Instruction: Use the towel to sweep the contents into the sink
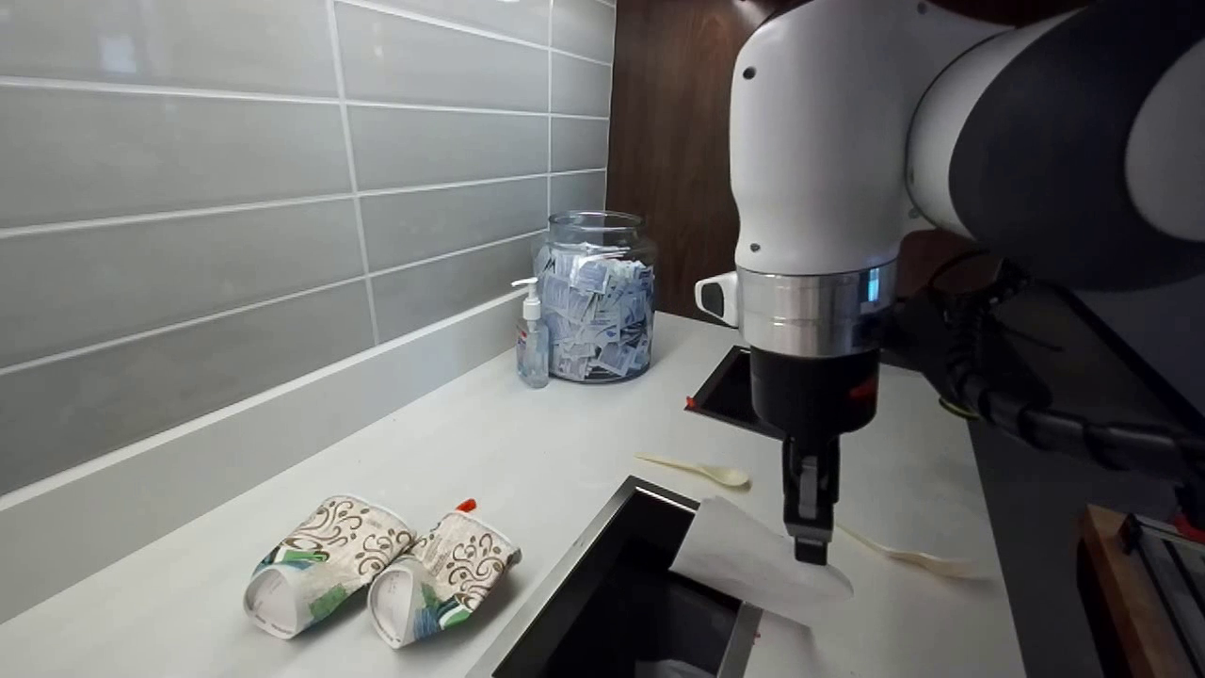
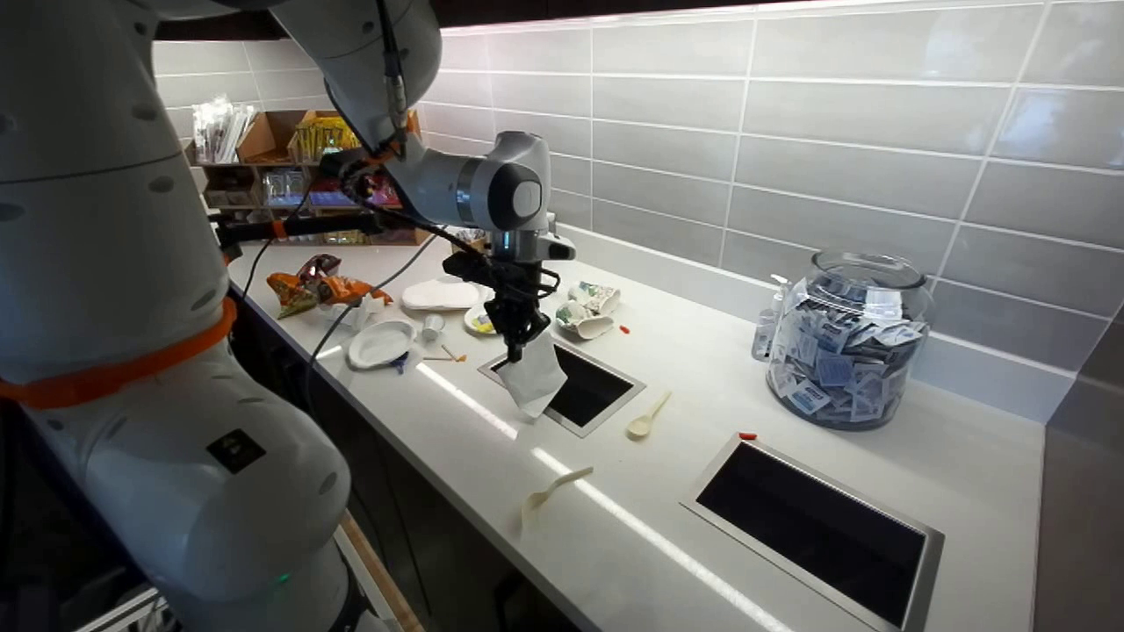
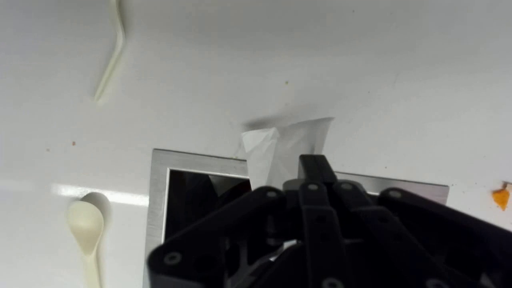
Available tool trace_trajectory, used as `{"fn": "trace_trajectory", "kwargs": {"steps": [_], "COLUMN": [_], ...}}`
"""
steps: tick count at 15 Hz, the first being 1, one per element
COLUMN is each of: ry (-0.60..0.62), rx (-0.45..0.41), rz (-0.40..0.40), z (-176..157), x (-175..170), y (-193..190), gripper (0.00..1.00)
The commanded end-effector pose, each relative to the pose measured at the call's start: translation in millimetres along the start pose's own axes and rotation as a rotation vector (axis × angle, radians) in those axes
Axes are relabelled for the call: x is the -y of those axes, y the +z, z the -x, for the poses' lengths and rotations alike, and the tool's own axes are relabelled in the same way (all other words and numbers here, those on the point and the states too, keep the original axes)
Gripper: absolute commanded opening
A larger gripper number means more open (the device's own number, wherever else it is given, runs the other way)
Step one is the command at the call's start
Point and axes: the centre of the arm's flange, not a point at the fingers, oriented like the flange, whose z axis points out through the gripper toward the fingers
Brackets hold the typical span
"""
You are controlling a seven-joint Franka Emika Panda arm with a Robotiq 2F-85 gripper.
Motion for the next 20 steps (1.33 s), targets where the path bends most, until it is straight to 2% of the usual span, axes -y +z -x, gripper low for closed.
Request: {"fn": "trace_trajectory", "kwargs": {"steps": [1,8,13,15,20], "ry": [-0.024,-0.042,0.023,0.042,0.067], "rx": [0.084,0.251,0.329,0.339,0.278], "rz": [-0.007,0.016,0.063,0.075,0.074], "z": [28.8,48.8,50.9,51.0,48.2], "x": [-7.7,-11.2,-23.7,-28.9,-33.1], "y": [-13.0,-4.2,24.8,35.2,46.0], "gripper": [0.0,0.0,0.0,0.0,0.0]}}
